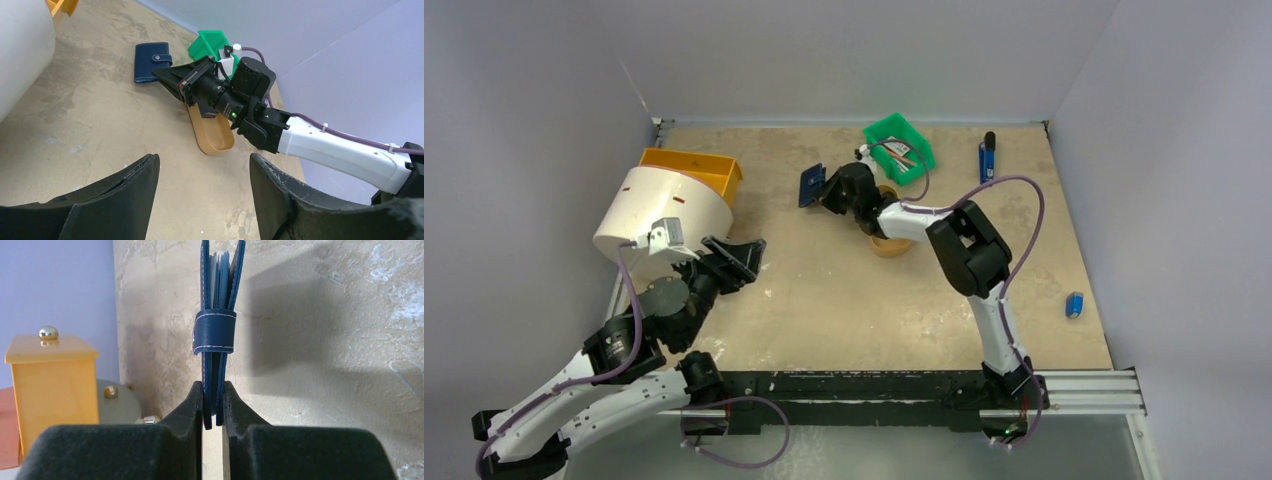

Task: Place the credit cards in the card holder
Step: Place the card holder at the center of the board.

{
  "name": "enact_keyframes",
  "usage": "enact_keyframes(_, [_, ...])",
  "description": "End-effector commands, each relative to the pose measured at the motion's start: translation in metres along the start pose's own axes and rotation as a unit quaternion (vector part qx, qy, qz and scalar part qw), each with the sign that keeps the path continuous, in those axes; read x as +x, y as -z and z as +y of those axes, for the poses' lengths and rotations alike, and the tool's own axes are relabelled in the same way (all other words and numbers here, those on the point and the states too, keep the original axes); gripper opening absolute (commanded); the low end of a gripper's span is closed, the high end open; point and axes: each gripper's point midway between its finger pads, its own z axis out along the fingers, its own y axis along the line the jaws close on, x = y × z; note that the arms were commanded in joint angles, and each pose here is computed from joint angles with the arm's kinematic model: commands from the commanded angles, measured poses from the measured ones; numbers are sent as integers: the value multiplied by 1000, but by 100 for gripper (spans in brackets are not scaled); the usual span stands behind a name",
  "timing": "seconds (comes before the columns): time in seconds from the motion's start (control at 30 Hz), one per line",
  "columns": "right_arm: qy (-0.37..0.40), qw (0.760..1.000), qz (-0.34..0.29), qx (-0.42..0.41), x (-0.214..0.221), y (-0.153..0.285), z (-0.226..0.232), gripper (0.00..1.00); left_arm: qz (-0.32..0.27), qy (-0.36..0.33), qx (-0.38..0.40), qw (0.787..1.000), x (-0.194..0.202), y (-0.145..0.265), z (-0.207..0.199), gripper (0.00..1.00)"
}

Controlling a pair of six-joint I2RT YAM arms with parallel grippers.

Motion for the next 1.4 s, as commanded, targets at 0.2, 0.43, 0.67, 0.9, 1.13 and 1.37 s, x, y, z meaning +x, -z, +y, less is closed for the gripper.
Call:
enact_keyframes(0.2, [8,1000,7,-23,-12,-7,18,0,8,-2,11,1000,7,2,2,64])
enact_keyframes(0.43, [9,1000,18,-8,-5,-13,5,1,12,-8,0,1000,11,-2,4,64])
enact_keyframes(0.67, [13,999,29,-9,-3,-9,3,11,13,-3,-2,1000,14,-3,6,63])
enact_keyframes(0.9, [20,999,35,-7,0,-8,-1,20,17,0,-5,1000,16,-3,7,62])
enact_keyframes(1.13, [34,999,39,2,0,-7,-4,32,21,-1,-3,1000,20,-5,6,62])
enact_keyframes(1.37, [35,999,39,14,-3,-5,-10,37,21,-1,-8,1000,21,-6,7,62])
